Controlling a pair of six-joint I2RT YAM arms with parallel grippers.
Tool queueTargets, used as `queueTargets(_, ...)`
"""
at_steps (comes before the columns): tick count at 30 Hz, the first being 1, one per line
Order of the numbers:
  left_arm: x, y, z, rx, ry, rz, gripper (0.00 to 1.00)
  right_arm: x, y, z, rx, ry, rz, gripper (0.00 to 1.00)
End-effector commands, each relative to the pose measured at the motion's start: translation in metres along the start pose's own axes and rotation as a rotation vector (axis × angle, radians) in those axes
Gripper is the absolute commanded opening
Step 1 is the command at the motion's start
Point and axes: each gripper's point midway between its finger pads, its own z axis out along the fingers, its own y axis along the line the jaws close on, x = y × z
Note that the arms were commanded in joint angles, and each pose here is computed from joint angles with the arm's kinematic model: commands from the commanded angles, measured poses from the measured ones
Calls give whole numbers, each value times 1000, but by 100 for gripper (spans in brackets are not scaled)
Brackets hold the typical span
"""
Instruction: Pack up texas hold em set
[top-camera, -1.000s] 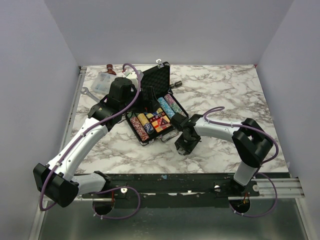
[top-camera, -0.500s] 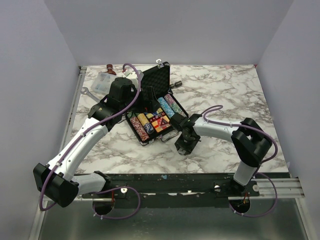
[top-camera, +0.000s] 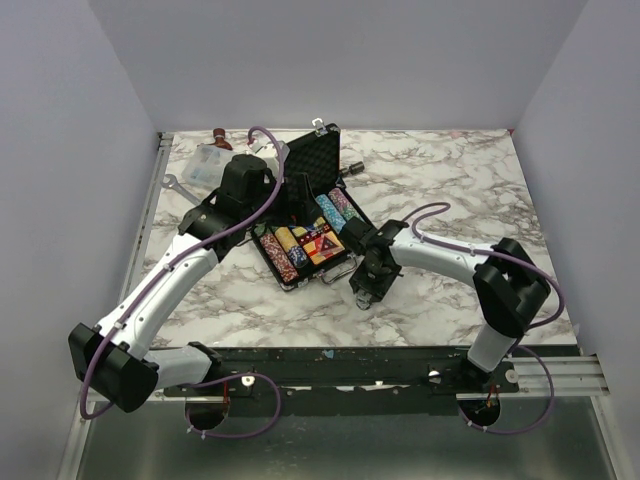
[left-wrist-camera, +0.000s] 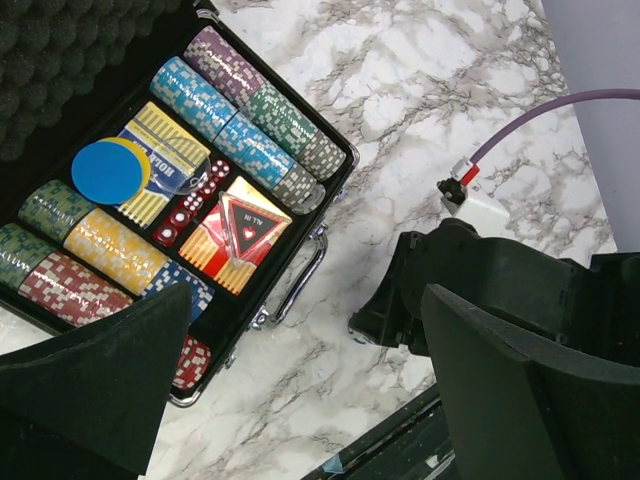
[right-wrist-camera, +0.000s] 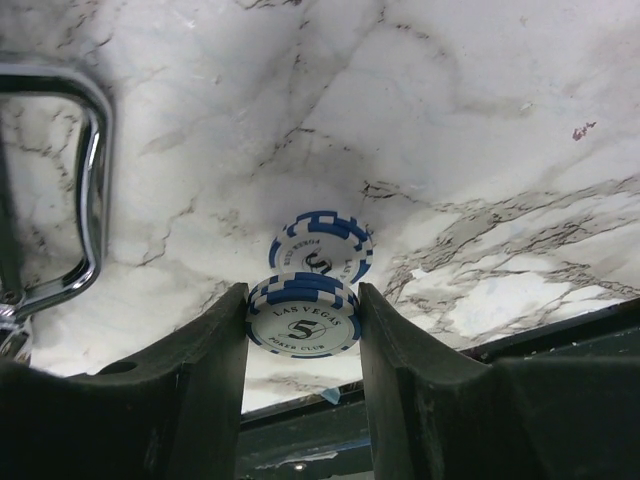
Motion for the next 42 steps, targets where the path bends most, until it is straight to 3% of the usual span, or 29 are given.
queueTargets(1, 6, -5, 7, 35, 25, -1, 96, -7, 0, -15, -19, -31, -11, 0)
queueTargets(6, 12, -15, 9, 96, 45, -27, 96, -4, -2, -17, -25, -15, -45, 0)
queueTargets(12, 32, -33, 11, 238, 68, -162, 94, -12, 10, -40, -93, 21, -14, 0)
queueTargets(20, 77, -43, -3, 501, -32, -328, 86, -44, 34, -77, -194, 29, 70, 0)
queueTargets(26, 98, -54, 8, 622, -2, -413, 78, -55, 57, -97, -281, 26, 103, 0)
queueTargets(32, 105, -59, 27, 631, 6, -444, 77, -57, 68, -104, -301, 36, 117, 0)
queueTargets(42, 109, -60, 53, 617, 18, -505, 61, -59, 73, -109, -323, 36, 142, 0)
